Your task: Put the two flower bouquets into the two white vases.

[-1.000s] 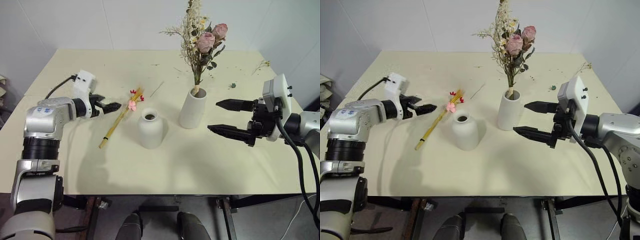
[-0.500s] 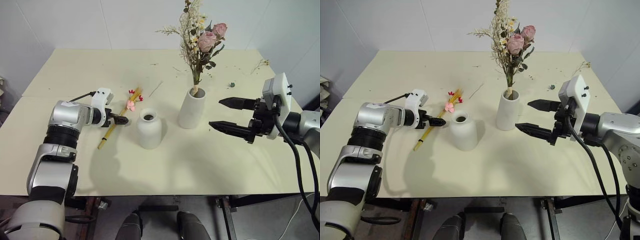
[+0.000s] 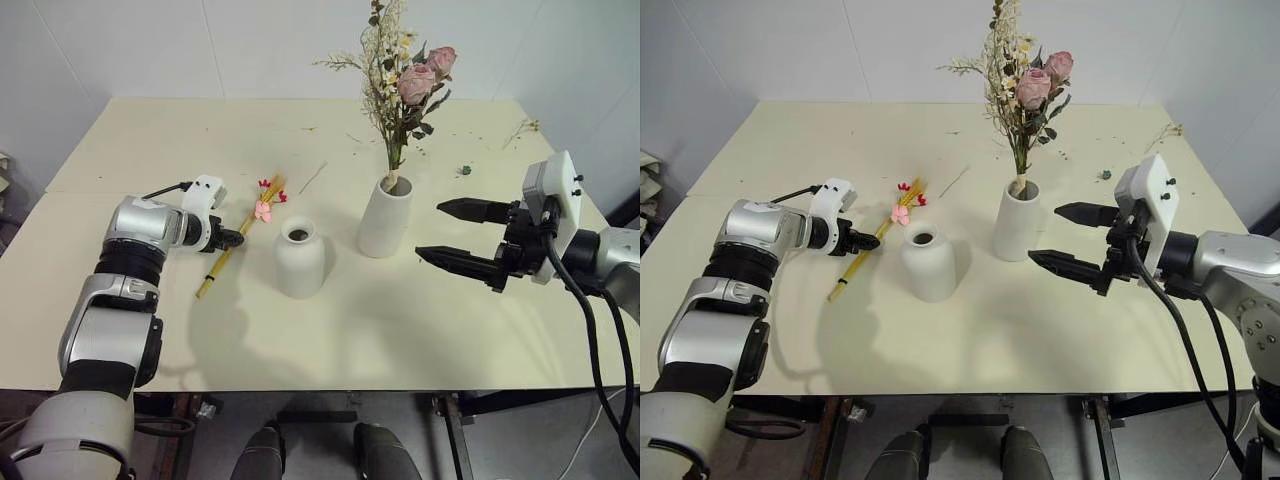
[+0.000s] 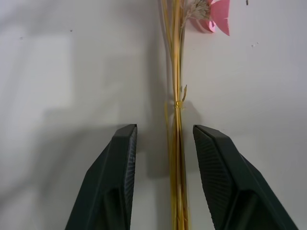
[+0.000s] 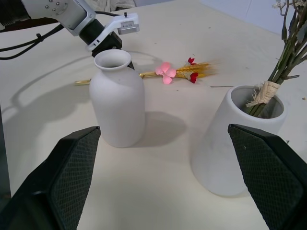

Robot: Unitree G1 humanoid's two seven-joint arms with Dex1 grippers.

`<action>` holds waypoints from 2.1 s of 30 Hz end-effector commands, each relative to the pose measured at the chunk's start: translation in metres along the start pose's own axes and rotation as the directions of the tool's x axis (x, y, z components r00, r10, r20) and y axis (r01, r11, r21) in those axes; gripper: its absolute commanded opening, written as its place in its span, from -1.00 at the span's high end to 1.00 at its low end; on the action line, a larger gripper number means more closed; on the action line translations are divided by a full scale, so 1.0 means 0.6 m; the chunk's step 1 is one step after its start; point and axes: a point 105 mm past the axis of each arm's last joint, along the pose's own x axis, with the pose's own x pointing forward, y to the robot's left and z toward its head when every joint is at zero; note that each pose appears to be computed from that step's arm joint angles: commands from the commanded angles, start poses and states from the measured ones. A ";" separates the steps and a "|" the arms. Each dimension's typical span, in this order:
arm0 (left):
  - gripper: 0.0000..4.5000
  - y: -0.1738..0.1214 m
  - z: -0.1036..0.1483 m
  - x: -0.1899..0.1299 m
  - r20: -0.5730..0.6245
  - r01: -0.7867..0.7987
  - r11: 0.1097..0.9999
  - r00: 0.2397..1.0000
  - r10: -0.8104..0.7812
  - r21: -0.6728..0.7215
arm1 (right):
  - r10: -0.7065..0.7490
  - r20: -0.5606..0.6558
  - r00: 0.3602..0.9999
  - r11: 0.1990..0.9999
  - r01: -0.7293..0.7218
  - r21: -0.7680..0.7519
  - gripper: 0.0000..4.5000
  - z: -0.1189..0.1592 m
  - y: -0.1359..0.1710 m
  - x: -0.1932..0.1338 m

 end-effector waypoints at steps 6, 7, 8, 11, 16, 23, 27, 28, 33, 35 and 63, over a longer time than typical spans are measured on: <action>0.97 0.006 0.030 -0.019 0.066 -0.006 0.999 0.998 0.004 0.033 | -0.019 0.057 0.998 1.000 0.020 -0.005 -1.00 0.011 0.007 -0.010; 0.97 0.006 0.030 -0.019 0.066 -0.004 0.999 0.998 0.001 0.036 | -0.021 0.058 0.998 1.000 0.021 -0.005 -1.00 0.011 0.006 -0.009; 0.97 0.005 0.029 -0.020 0.065 -0.001 0.999 0.998 -0.001 0.036 | -0.022 0.060 0.998 1.000 0.022 -0.005 -1.00 0.010 0.006 -0.008; 0.97 0.004 0.033 -0.021 0.085 0.002 0.999 0.996 -0.005 0.042 | -0.025 0.065 0.998 1.000 0.025 -0.004 -1.00 0.010 0.005 -0.006; 0.97 0.012 0.088 -0.040 0.321 -0.065 0.994 0.947 0.033 0.089 | -0.028 0.071 0.997 1.000 0.028 -0.005 -1.00 0.010 0.005 -0.005; 0.97 -0.023 0.182 -0.119 0.732 -0.022 0.985 0.672 -0.114 0.173 | -0.029 0.082 0.996 1.000 0.030 -0.009 -1.00 0.014 0.004 -0.004; 0.97 -0.066 0.215 -0.180 0.834 0.083 0.948 0.457 -0.310 0.307 | -0.025 0.087 0.996 1.000 0.026 -0.009 -1.00 0.014 0.005 -0.002; 0.97 -0.075 0.217 -0.188 0.835 0.102 0.936 0.427 -0.348 0.338 | -0.024 0.090 0.996 1.000 0.025 -0.009 -1.00 0.014 0.005 -0.001; 0.97 -0.132 0.219 -0.263 0.808 0.264 0.795 0.084 -0.584 0.547 | -0.009 0.107 0.994 1.000 0.010 -0.007 -1.00 0.014 0.010 0.008; 0.97 -0.144 0.211 -0.281 0.783 0.259 0.754 -0.016 -0.622 0.604 | -0.004 0.113 0.994 1.000 0.005 -0.005 -1.00 0.015 0.013 0.011; 0.97 -0.211 0.131 -0.182 0.713 0.543 0.601 0.007 -0.701 0.586 | -0.031 0.115 0.993 1.000 0.030 0.009 -1.00 0.005 0.019 0.007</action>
